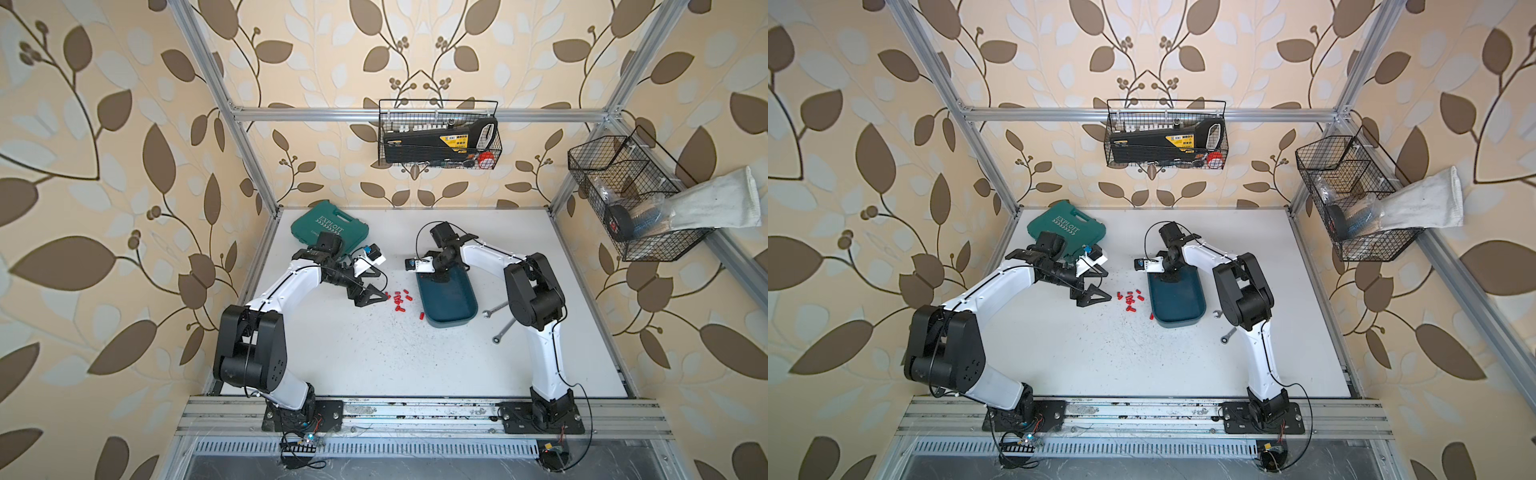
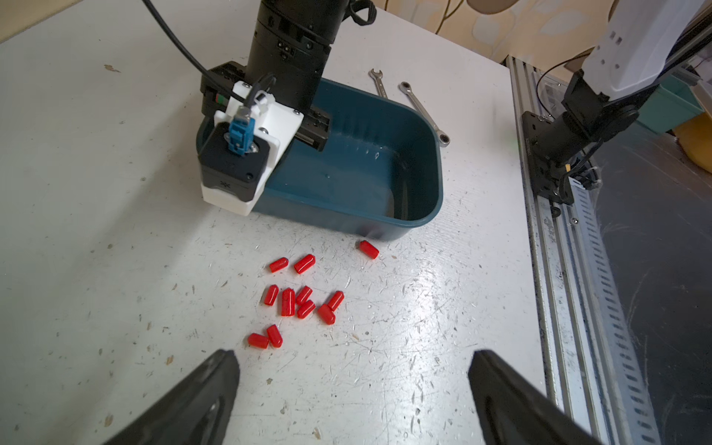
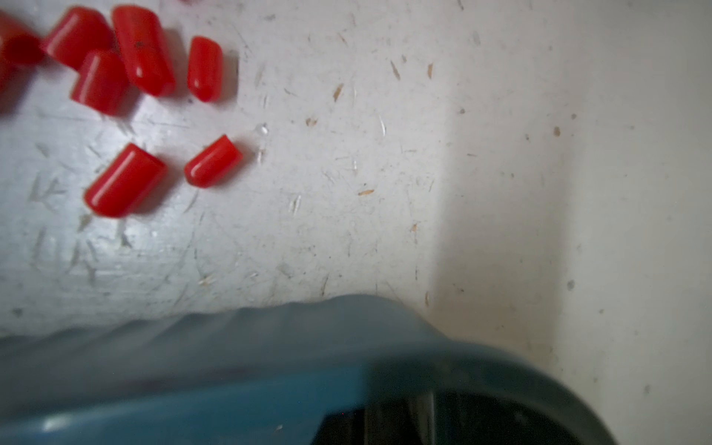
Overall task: Take the screw protection sleeves out of the storage box
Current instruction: Pick up the screw protection sleeve from the storage box, then place the screw protection sleeve at the center of the board, then reset both arms
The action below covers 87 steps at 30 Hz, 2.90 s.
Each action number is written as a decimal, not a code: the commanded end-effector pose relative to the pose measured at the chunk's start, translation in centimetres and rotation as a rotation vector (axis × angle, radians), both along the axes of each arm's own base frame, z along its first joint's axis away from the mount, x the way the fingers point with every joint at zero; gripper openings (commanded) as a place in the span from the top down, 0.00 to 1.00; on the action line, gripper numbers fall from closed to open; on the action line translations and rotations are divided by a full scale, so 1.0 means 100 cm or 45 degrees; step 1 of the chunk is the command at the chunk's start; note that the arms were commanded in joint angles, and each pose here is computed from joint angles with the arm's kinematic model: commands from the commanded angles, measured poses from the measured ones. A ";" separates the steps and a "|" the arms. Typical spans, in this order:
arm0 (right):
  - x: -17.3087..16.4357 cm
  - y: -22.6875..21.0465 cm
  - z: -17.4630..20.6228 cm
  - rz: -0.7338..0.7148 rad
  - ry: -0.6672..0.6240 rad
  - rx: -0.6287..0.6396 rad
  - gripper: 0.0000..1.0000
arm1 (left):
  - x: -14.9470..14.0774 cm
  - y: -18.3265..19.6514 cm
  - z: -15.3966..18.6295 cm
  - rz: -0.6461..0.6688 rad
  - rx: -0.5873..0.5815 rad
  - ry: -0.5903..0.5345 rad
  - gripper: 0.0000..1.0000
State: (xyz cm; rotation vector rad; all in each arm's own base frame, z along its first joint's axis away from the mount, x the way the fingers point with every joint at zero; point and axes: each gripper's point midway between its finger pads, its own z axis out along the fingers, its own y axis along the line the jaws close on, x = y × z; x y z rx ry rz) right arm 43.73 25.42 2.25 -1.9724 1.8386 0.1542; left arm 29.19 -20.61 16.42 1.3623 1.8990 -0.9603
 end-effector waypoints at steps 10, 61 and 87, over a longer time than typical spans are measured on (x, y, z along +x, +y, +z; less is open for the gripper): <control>-0.022 -0.018 0.019 -0.152 0.148 0.057 1.00 | -0.006 0.004 0.016 -0.016 0.000 -0.079 0.01; -0.104 0.080 0.009 -0.335 0.267 -0.105 0.77 | 0.001 0.051 0.043 0.118 -0.087 -0.155 0.01; -0.080 -0.001 0.167 -0.528 0.109 0.234 0.56 | 0.000 0.049 0.042 0.108 -0.111 -0.139 0.01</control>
